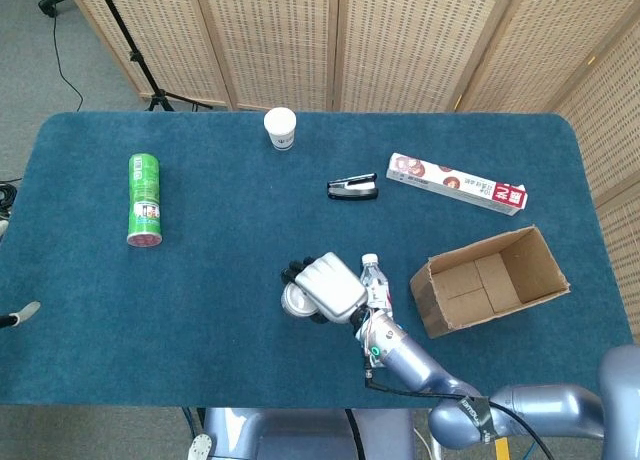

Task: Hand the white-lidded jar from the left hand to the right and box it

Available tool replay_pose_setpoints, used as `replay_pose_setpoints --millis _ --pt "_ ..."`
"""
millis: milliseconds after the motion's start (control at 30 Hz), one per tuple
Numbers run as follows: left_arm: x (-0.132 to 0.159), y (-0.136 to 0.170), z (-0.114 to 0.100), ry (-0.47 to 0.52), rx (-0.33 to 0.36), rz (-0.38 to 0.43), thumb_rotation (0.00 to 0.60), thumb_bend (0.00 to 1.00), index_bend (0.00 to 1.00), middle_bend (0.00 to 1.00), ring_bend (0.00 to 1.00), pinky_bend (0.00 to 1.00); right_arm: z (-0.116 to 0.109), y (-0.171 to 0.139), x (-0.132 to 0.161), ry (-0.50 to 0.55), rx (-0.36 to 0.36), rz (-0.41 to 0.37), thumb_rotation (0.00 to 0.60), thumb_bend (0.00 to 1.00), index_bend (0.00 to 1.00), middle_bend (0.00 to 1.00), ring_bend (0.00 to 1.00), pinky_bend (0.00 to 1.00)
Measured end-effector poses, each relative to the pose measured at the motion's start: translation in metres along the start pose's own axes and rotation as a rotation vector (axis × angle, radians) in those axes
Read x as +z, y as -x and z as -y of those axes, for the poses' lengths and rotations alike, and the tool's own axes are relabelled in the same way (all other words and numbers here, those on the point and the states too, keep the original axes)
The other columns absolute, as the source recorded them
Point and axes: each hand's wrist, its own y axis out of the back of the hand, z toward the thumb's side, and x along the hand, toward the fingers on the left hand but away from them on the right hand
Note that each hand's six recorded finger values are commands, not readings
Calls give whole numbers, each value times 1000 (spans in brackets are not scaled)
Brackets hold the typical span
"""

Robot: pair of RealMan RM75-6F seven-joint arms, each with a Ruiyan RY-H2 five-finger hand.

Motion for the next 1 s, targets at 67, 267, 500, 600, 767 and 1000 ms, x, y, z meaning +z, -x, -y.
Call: replay_pose_setpoints --millis 67,267,500,600,767,1000 --pt "1 0 1 -4 -3 2 600 0 0 0 0 0 -22 -4 -14 -16 -47 26 600 347 659 701 610 700" --pt "5 0 4 -15 -8 11 600 0 0 0 0 0 -80 -33 -71 -101 -157 145 600 358 659 701 612 700" --pt "8 2 5 -18 1 8 600 0 0 0 0 0 -117 -98 -140 -145 -214 289 600 359 664 706 614 700" --pt "10 2 7 -23 -3 7 600 0 0 0 0 0 -119 -127 -161 -116 -232 325 600 359 664 706 614 700" --pt "13 2 10 -35 -7 9 600 0 0 0 0 0 -107 -179 -196 -96 -215 384 600 359 664 706 614 700" --pt "15 2 13 -44 -15 10 600 0 0 0 0 0 -69 -202 -222 -75 -128 438 600 359 664 706 615 700"
